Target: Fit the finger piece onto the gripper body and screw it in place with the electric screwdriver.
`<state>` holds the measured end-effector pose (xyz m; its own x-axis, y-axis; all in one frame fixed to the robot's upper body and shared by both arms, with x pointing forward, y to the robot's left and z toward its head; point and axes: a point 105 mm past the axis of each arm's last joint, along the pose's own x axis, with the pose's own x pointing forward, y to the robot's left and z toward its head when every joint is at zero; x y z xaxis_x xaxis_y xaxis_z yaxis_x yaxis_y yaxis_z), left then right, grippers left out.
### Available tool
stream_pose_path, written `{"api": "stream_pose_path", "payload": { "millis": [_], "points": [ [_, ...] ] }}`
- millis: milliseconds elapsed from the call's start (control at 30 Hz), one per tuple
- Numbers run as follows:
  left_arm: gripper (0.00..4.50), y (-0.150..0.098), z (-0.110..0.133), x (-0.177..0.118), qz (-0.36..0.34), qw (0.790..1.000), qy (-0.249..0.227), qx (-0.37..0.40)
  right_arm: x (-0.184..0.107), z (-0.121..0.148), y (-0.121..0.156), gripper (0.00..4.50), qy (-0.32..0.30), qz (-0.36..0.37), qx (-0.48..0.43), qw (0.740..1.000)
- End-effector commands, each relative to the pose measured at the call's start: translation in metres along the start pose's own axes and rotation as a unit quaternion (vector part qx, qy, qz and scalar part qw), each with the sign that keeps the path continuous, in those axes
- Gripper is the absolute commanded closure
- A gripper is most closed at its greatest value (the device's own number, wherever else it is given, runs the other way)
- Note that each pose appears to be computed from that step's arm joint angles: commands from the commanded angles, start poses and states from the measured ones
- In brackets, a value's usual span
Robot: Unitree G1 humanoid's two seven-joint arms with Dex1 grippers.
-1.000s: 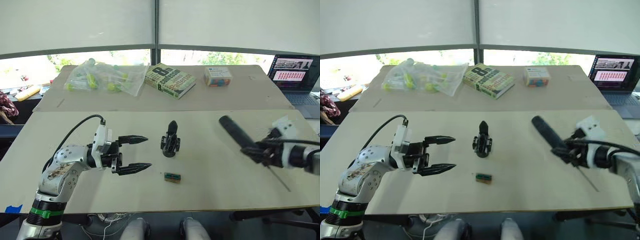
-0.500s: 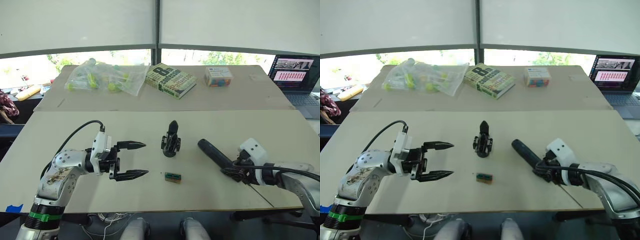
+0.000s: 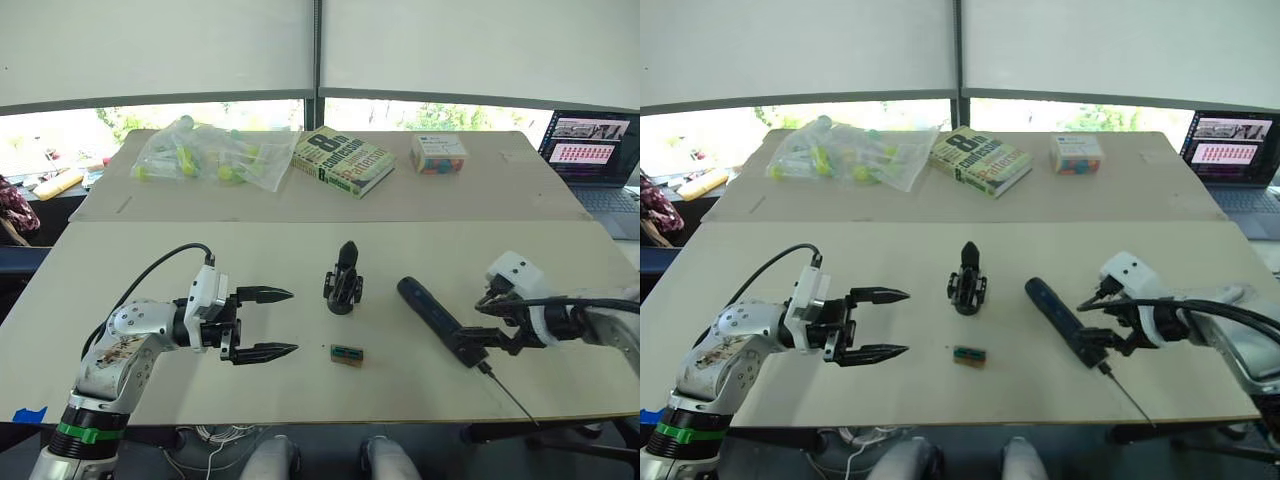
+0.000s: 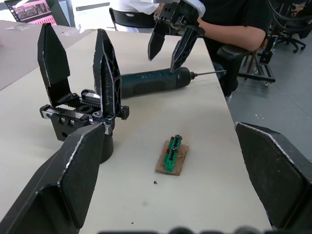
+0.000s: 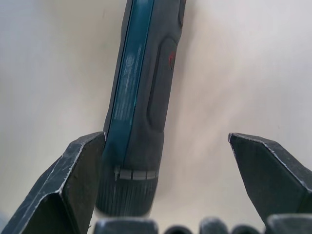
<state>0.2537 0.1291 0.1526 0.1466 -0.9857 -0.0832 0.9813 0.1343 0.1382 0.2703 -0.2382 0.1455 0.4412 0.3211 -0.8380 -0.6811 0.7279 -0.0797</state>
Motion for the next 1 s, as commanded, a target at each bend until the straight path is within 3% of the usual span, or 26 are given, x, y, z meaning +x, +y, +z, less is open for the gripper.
{"api": "stream_pose_path", "payload": {
  "millis": [33, 167, 467, 667, 1000],
  "points": [
    [0.0, -0.004, 0.005, 0.004, -0.009, 1.0, -0.005, 0.009, -0.007, 0.009, 0.014, 0.04, 0.026, 0.032, 0.008, 0.999],
    [0.0, -0.007, 0.002, 0.005, -0.01, 1.0, -0.004, 0.006, -0.006, 0.01, 0.02, 0.04, 0.075, 0.028, -0.008, 0.997],
    [0.0, -0.015, -0.002, 0.008, -0.017, 1.0, 0.001, 0.005, 0.014, 0.02, 0.017, 0.04, 0.076, 0.0, -0.013, 0.997],
    [0.0, -0.02, -0.001, 0.014, -0.02, 1.0, -0.008, 0.0, 0.03, 0.001, 0.017, 0.04, 0.119, 0.01, -0.016, 0.993],
    [0.0, -0.02, -0.001, 0.011, -0.007, 1.0, -0.007, -0.003, 0.036, -0.008, 0.012, 0.04, 0.141, 0.004, -0.027, 0.99]
  ]
}}
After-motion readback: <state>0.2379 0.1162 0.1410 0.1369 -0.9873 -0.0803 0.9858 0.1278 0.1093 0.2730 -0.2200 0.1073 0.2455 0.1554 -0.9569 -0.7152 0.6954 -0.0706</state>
